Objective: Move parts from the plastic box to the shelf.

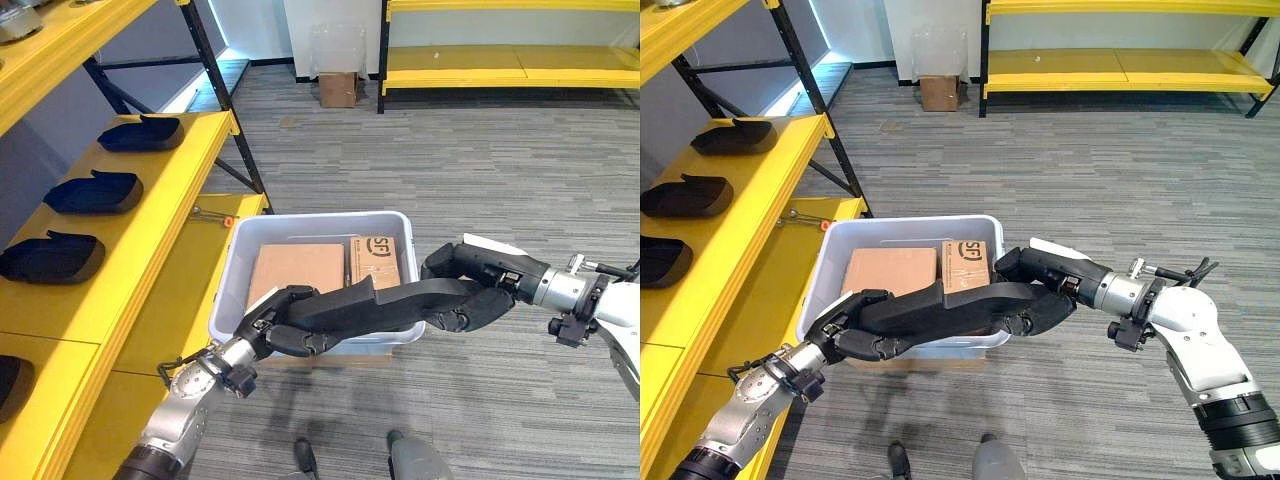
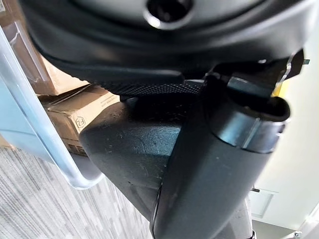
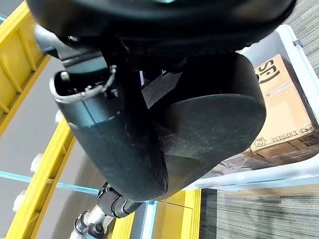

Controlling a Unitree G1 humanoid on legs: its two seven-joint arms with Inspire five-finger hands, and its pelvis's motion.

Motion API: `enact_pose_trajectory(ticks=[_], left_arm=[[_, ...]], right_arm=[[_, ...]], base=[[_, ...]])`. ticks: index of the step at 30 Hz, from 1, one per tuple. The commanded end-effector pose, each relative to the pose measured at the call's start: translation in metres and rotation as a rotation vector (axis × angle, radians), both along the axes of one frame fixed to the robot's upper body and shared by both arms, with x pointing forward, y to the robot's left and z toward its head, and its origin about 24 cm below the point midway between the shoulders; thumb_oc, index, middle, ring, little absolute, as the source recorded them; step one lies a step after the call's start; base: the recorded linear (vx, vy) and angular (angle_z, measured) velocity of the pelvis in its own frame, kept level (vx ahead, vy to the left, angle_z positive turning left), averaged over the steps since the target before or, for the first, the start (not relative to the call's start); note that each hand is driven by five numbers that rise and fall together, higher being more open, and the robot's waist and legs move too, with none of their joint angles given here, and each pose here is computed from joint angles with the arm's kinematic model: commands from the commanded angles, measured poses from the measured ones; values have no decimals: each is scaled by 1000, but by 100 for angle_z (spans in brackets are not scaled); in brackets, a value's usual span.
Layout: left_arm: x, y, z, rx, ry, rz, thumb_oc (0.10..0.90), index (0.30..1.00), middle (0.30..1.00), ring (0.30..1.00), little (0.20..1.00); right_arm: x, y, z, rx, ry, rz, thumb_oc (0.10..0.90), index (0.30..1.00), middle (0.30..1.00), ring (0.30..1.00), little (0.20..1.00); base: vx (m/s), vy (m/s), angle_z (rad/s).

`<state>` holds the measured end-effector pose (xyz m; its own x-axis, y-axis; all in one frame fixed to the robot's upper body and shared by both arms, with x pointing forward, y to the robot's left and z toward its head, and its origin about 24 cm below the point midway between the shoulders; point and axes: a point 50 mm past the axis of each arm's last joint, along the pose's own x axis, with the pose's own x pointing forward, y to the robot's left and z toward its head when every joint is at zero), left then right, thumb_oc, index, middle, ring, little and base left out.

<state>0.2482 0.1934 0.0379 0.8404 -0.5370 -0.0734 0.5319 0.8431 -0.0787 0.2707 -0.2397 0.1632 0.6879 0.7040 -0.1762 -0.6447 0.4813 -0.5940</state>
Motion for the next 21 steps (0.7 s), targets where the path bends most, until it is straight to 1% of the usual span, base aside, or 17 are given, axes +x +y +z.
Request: enact_pose_trajectory(ticks=[1,3,8,12,13,14,15,16,17,20,21], left_arm=[[9,-59,42,-234,-210,-189,400,300,300,300,300],[9,-58,43,-239,-215,-177,400,300,300,300,300],[13,-51,50,-227,-270,-92,400,300,300,300,300],[16,-46,55,-234,-285,-47,400,300,300,300,300],[17,-46,56,-233,-292,-39,400,300,300,300,300],[17,-46,56,-232,-294,-35,400,300,300,300,300],[17,-46,56,-233,-293,-32,400,300,300,300,300],[17,-46,56,-235,-294,-26,400,300,300,300,300],[17,-46,57,-231,-303,-10,400,300,300,300,300],[17,-43,58,-238,-306,11,400,300,300,300,300],[17,-42,59,-243,-312,30,400,300,300,300,300]], right_arm=[[-9,60,63,315,-344,277,400,300,300,300,300],[-8,60,60,315,-336,271,400,300,300,300,300],[-8,58,55,342,-323,262,400,300,300,300,300],[-8,57,50,400,-302,239,400,300,300,300,300],[-6,57,48,454,-287,208,504,445,445,445,445],[-5,56,47,477,-282,184,716,742,742,742,742],[-4,56,45,485,-273,172,716,742,742,742,742],[-3,56,43,513,-264,146,900,1000,1000,1000,1000],[-4,56,40,557,-259,140,900,1000,1000,1000,1000],[-6,57,32,614,-213,122,900,1000,1000,1000,1000],[-7,56,27,682,-186,93,900,1000,1000,1000,1000]], base=[[0,0,0],[0,0,0],[0,0,0],[0,0,0],[0,0,0],[0,0,0],[0,0,0],[0,0,0],[0,0,0],[0,0,0],[0,0,0]])
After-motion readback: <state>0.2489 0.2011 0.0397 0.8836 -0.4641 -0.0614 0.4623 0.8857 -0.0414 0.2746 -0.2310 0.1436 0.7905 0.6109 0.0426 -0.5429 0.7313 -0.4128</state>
